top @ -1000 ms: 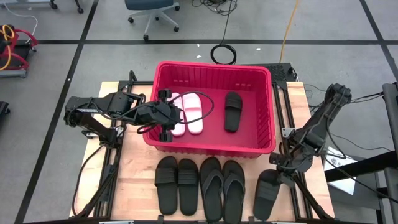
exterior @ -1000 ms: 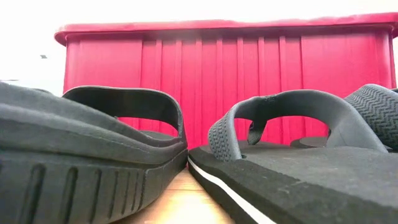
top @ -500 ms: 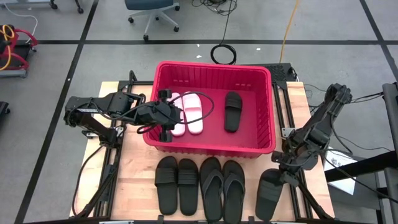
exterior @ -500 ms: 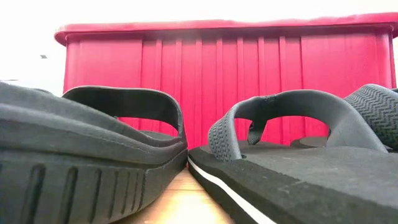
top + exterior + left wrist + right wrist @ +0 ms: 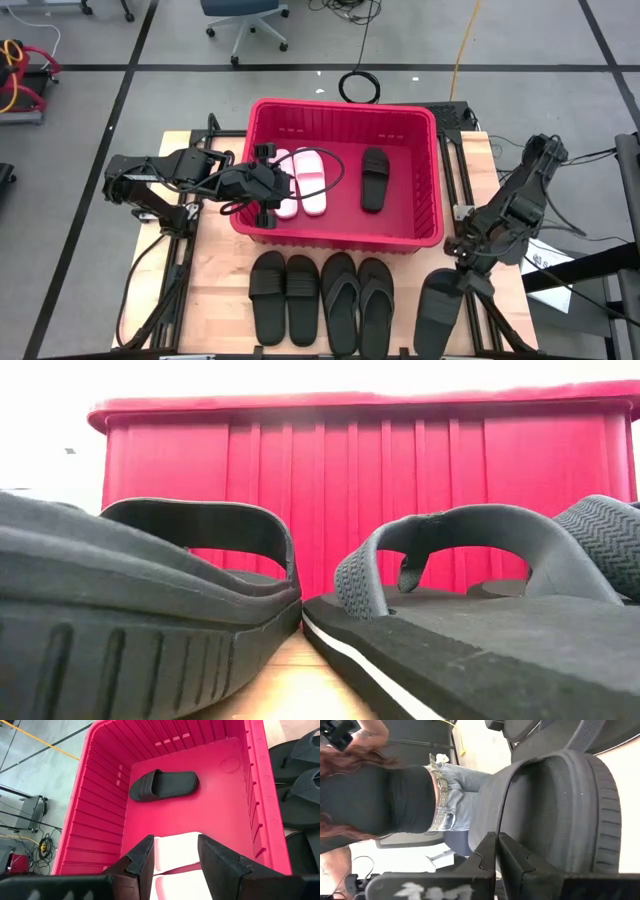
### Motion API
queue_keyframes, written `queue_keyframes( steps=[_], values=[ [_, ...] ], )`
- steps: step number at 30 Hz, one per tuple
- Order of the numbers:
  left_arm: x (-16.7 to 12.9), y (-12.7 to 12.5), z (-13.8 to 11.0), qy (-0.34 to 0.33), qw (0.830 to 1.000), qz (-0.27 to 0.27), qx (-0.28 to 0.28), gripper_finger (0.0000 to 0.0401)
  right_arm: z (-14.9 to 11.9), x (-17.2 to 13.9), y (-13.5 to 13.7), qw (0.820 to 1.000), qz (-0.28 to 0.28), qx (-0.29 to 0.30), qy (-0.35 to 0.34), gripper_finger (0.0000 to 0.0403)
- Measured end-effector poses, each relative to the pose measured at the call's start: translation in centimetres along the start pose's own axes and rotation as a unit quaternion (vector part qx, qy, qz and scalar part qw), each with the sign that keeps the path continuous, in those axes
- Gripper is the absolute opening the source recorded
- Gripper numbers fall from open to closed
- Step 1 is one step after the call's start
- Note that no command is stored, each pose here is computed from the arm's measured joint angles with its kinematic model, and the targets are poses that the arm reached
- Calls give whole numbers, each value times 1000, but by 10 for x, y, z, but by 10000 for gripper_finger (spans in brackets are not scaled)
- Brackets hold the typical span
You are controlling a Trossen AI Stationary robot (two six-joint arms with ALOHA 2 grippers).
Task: Pick and place slides into bin
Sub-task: Put the right black slide into the bin
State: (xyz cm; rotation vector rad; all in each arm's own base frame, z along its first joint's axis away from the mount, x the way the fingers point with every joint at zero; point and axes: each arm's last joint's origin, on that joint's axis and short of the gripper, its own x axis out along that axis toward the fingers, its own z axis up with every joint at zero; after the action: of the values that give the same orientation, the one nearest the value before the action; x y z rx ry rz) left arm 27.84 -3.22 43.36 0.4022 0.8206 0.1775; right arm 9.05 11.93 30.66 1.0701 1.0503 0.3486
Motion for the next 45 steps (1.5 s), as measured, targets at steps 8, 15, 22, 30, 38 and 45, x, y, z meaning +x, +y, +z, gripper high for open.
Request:
queue_keyframes(
  steps=[8, 15, 22, 30, 38, 45],
  values=[
    [0, 0, 0, 0, 1000, 0, 1, 147, 6, -31, 25, 996, 1, -59, -74, 0],
    [0, 0, 0, -2, 1000, 0, 2, 147, 13, -62, 42, 978, -17, -129, -162, 0],
    [-1, 1, 8, -39, 999, 7, 29, 147, 18, -79, 51, 949, -29, -201, -240, 0],
    [4, -5, 37, -148, 982, 47, 107, 147, 22, -91, 50, 911, -66, -249, -322, 0],
    [34, -23, 65, -180, 957, 114, 199, 147, 25, -96, 54, 878, -83, -273, -384, 0],
    [49, -27, 86, -235, 926, 177, 238, 147, 30, -102, 65, 843, -75, -304, -437, 0]
  ],
)
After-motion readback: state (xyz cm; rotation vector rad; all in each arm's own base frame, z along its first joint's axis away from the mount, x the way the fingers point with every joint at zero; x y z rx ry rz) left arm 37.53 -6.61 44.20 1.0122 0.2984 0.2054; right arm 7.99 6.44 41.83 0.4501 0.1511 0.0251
